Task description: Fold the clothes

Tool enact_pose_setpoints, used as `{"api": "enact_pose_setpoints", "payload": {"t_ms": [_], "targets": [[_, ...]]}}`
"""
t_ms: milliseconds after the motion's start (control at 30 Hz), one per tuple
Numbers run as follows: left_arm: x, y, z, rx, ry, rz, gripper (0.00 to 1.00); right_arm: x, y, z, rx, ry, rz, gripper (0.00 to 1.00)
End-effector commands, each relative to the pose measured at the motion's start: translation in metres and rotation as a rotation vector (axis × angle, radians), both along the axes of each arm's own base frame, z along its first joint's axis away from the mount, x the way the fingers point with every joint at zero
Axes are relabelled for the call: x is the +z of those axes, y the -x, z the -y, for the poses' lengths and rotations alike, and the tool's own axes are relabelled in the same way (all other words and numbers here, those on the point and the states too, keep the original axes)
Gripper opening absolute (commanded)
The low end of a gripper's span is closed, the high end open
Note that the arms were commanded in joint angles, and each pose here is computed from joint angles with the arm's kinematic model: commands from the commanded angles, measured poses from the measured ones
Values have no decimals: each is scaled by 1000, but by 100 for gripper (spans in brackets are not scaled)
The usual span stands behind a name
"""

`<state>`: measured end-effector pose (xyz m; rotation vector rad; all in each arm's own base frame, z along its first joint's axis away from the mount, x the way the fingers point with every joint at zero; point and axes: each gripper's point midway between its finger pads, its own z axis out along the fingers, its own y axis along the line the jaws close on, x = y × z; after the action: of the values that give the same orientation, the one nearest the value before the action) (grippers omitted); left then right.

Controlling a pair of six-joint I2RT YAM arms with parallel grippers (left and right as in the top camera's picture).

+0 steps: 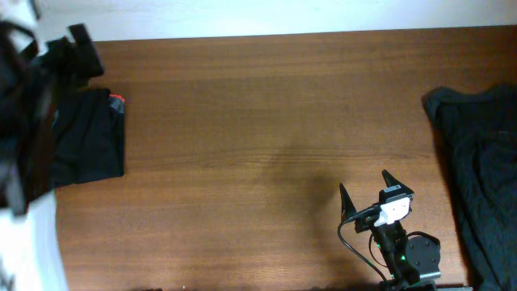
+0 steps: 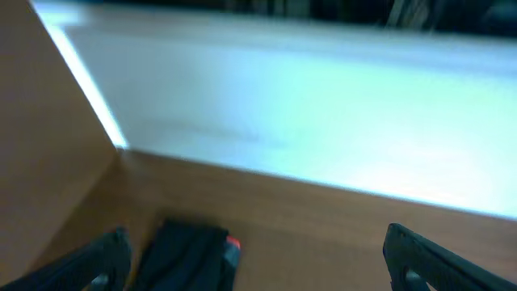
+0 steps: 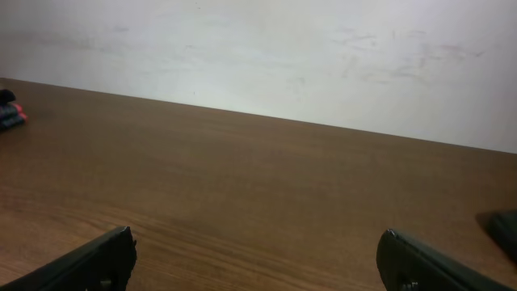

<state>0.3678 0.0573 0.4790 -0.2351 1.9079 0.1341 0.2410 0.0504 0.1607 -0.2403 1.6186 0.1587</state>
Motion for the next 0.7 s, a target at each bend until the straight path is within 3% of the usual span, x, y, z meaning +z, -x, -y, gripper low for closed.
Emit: {"api": "enact_pose_setpoints", "payload": {"t_ms": [0, 367, 667], "targets": [[26, 30, -1, 17, -22, 73, 99, -1, 0, 4, -20, 0, 1, 99], [55, 100, 2, 44, -39, 181, 99, -1, 0, 4, -20, 0, 1, 99], [-17, 138, 6, 42, -29, 52, 99, -1, 0, 4, -20, 0, 1, 99]]}}
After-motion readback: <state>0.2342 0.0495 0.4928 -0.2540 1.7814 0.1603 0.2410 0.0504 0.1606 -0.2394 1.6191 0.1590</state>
